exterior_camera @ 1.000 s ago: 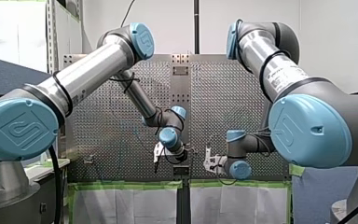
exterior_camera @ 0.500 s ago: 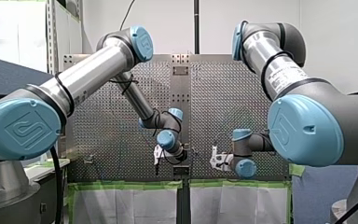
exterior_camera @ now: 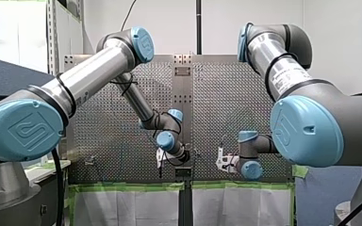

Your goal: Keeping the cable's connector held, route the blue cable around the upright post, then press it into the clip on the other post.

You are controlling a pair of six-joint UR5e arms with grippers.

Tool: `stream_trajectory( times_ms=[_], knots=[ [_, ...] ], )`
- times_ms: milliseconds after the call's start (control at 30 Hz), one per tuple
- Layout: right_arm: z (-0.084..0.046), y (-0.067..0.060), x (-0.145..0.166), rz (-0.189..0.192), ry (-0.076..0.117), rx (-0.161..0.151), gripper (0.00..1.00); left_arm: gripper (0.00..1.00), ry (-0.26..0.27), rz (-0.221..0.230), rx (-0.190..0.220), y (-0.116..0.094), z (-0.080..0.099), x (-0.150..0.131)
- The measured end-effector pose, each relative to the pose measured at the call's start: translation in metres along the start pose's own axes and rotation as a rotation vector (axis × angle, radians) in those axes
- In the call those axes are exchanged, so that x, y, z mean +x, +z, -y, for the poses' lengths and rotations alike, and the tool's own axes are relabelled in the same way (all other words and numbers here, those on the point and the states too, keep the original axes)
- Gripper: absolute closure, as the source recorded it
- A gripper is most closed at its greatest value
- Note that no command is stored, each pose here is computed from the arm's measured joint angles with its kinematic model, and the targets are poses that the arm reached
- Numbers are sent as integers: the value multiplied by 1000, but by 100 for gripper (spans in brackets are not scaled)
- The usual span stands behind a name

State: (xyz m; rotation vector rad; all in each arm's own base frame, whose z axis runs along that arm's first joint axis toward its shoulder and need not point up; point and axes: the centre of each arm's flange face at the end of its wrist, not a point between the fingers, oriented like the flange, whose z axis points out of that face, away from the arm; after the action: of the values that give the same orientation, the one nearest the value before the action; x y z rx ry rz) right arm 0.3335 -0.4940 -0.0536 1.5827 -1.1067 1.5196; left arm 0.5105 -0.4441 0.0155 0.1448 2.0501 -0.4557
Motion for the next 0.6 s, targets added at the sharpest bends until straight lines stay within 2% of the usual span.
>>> stream_trajectory(
  times_ms=[200,433,600],
  knots=[
    [-8,3,-6,14,4,-11,100,98,-28,-10,18,1,-1,-1],
    [-18,14,-1,17,12,-27,100,98,-65,-9,34,3,-5,-4],
    [-26,20,4,12,13,-38,100,98,-107,2,68,7,-7,-7]
  ],
)
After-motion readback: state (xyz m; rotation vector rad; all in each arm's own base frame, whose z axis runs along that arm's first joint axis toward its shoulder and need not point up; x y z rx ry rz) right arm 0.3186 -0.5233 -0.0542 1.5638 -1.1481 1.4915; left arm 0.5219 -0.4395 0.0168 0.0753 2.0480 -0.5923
